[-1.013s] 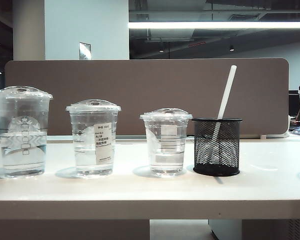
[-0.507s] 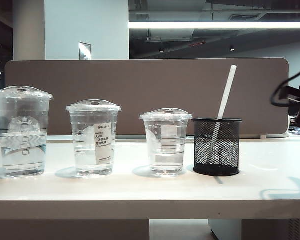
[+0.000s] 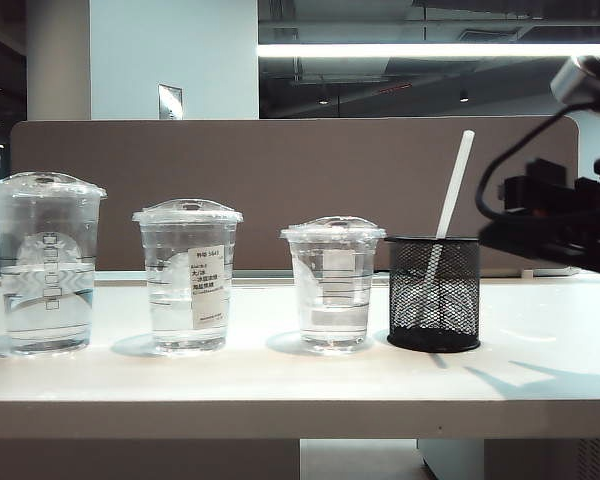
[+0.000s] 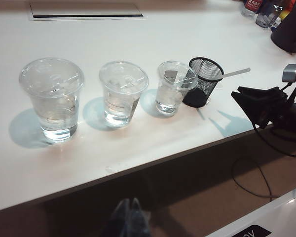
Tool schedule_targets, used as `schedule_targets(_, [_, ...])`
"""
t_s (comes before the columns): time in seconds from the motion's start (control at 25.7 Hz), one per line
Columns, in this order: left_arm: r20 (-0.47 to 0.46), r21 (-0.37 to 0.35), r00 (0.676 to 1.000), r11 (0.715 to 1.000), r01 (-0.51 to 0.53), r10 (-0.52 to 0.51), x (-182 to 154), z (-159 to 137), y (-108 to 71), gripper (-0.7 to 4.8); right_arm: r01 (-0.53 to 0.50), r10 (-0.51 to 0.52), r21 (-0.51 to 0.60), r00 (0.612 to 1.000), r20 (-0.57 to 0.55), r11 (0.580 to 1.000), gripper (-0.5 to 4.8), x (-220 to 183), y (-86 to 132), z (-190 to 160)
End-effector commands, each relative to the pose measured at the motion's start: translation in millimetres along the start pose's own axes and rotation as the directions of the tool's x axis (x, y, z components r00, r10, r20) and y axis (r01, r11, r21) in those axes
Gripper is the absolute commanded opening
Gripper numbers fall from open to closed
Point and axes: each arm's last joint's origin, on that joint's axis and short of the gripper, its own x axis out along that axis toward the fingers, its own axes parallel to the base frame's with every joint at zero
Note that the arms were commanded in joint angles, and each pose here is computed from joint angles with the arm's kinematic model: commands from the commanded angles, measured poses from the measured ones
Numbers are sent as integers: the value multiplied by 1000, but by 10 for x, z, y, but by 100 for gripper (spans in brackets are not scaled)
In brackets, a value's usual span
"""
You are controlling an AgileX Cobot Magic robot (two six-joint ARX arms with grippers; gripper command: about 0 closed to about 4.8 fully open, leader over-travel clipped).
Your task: Pick up the straw and insert it into the medium coffee cup.
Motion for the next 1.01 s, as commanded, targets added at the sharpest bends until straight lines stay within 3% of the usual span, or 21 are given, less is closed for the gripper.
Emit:
schedule_targets(0.04, [7, 0, 1000, 1000, 4, -4, -4, 8, -3, -4, -9, 10, -17, 997, 77, 1000, 226, 25, 13, 98])
schedule_targets(0.43, [7, 0, 1000, 1000, 4, -4, -4, 8, -3, -4, -37, 40, -45, 997, 70, 998, 226, 281, 69, 307])
schedule_targets(0.82, [7, 0, 1000, 1000, 4, -4, -4, 8, -3, -4, -56, 55, -48, 998, -34, 997, 225, 325, 70, 237])
schedule_targets(1.01, [7, 0, 1000, 1000, 4, -4, -4, 8, -3, -4, -67, 66, -47, 997, -28, 997, 225, 333, 75, 246])
